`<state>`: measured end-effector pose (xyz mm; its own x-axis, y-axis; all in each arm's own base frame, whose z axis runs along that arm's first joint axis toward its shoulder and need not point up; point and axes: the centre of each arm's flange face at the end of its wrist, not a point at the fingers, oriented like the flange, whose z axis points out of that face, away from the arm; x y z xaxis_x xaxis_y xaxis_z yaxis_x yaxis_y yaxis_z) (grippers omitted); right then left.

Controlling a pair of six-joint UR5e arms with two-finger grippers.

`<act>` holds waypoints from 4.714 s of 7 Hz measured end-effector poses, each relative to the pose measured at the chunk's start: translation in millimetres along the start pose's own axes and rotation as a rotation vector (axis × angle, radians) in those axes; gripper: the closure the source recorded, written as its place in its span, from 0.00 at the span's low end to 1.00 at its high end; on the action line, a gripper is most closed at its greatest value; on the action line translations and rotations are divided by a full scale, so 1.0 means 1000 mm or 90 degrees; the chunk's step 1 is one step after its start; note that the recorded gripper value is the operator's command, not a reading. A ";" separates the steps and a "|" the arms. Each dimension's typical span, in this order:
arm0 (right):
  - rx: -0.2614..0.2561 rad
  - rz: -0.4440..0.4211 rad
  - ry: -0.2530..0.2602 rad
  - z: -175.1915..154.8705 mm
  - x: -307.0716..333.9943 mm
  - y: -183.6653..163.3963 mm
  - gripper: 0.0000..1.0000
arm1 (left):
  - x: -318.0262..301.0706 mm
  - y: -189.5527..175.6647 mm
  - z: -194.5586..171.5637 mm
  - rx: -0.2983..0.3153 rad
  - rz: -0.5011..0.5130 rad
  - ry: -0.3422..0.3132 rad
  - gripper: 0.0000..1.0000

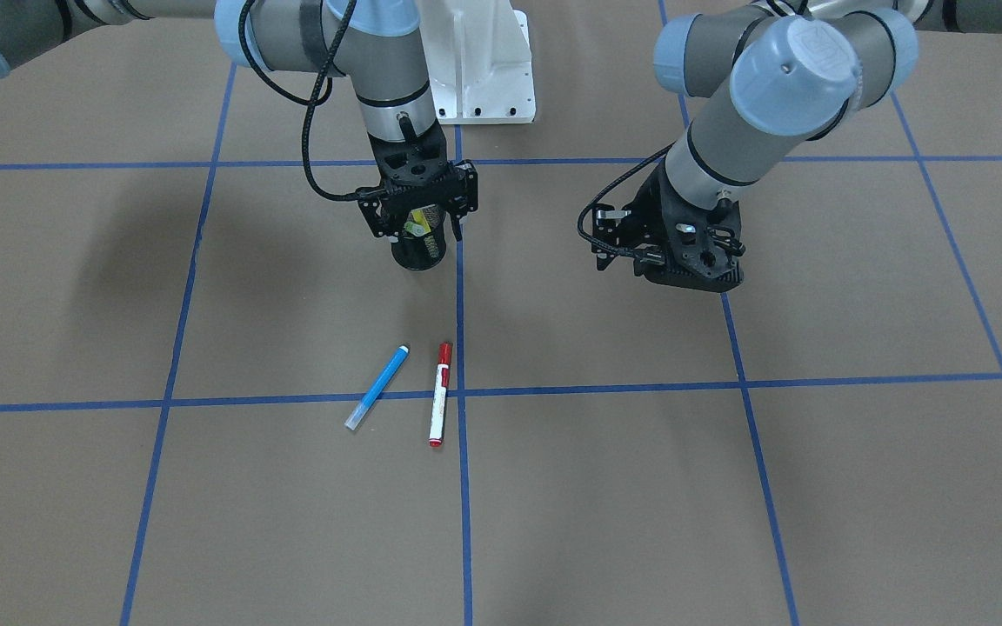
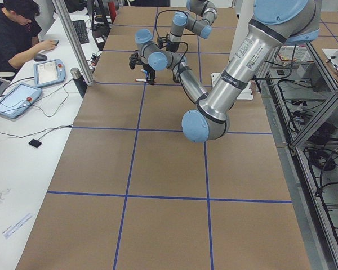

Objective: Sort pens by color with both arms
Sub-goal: 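Move the right gripper over the cup while the left gripper withdraws, then lower the right gripper into the cup and grasp the green highlighter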

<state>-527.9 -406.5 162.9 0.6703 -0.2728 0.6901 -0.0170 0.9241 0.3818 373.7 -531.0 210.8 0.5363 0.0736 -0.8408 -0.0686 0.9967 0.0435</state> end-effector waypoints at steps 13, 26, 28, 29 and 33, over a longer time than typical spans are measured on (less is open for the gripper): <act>0.008 -0.050 0.024 0.018 -0.006 0.038 0.56 | -0.007 0.001 0.004 -0.003 -0.007 -0.006 0.48; 0.006 -0.054 0.021 0.016 -0.003 0.044 0.91 | -0.005 0.006 0.001 -0.005 -0.008 -0.010 0.48; 0.007 -0.054 0.011 0.009 -0.006 0.043 0.92 | -0.005 0.006 0.002 -0.006 -0.008 -0.011 0.47; 0.010 -0.054 -0.001 -0.002 -0.008 0.042 0.92 | -0.004 0.006 0.003 -0.006 -0.008 -0.011 0.48; 0.000 -0.026 -0.037 -0.045 0.009 0.010 0.92 | -0.003 0.007 0.003 -0.006 -0.008 -0.012 0.47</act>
<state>-488.4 -388.2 145.5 0.6266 -0.3254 0.7081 0.0091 0.9116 0.4109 374.2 -524.0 215.8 0.5523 0.0614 -0.8313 -0.0693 0.9972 0.0276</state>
